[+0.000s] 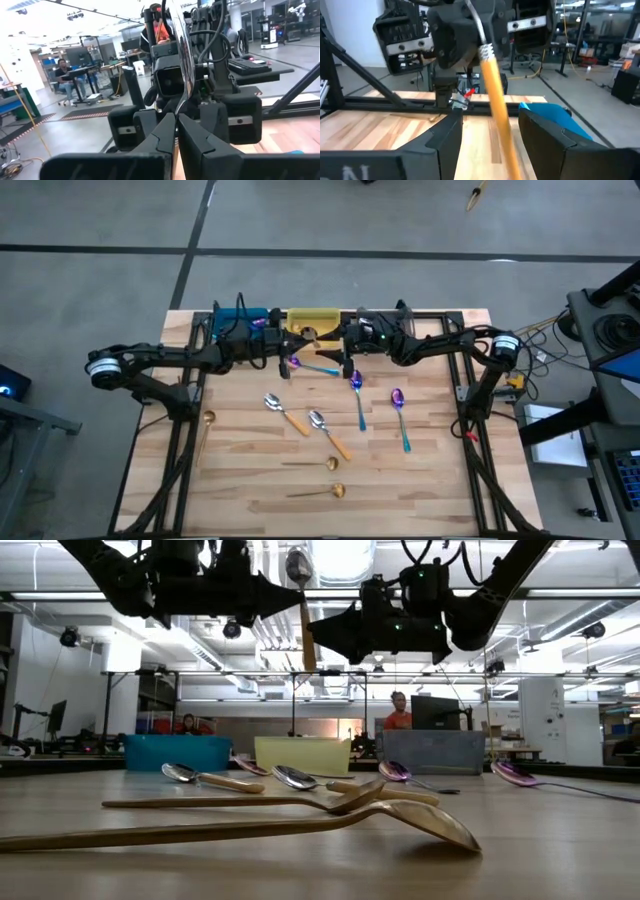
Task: Sort silverware by color (type)
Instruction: Put the yellow spoon into the black bin
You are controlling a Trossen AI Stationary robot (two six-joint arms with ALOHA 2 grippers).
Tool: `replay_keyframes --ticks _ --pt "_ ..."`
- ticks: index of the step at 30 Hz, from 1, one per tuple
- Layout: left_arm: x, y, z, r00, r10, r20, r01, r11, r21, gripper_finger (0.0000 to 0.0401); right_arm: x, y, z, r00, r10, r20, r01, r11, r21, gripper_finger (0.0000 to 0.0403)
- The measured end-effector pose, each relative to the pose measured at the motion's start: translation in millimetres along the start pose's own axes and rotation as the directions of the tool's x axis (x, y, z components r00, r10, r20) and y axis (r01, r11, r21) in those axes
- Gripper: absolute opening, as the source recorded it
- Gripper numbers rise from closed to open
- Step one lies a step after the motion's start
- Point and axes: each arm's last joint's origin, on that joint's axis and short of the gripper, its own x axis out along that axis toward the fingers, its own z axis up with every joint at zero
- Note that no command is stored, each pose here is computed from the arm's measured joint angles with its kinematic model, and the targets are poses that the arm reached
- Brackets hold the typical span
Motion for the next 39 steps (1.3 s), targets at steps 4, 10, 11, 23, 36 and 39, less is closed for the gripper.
replay_keyframes --ticks 4,10,11,23,36,39 --pt "0.0 0.5 2.1 1.0 0.006 0.021 -0.006 1.0 0.005 0.0 11.2 -6.2 12.5 0.999 -0.004 0.047 0.006 0.999 -0.032 0.0162" --pt "-0.2 1.2 5.8 0.998 0.016 0.058 -0.017 1.0 0.01 0.0 28.5 -13.9 19.1 1.0 0.011 0.012 -0.01 0.998 -0.063 0.0115" --pt "-0.2 1.3 5.7 0.998 0.016 0.058 -0.017 1.0 0.01 0.0 29.9 -14.5 20.2 1.0 0.014 0.002 -0.014 0.997 -0.071 0.0103" --pt "-0.3 4.4 4.7 0.993 0.112 0.031 -0.112 0.994 0.009 0.0 30.7 -15.7 25.7 1.0 0.011 -0.025 -0.013 0.998 -0.068 0.0018" --pt "-1.6 9.6 -0.3 0.989 0.144 -0.017 -0.145 0.982 -0.121 0.0086 34.0 -27.8 46.7 0.94 -0.172 -0.296 0.132 0.98 -0.149 0.0017" --pt "-2.0 11.3 -0.6 0.985 0.171 -0.022 -0.172 0.978 -0.121 0.0129 32.1 -35.2 57.4 0.894 -0.209 -0.397 0.146 0.972 -0.182 0.0017"
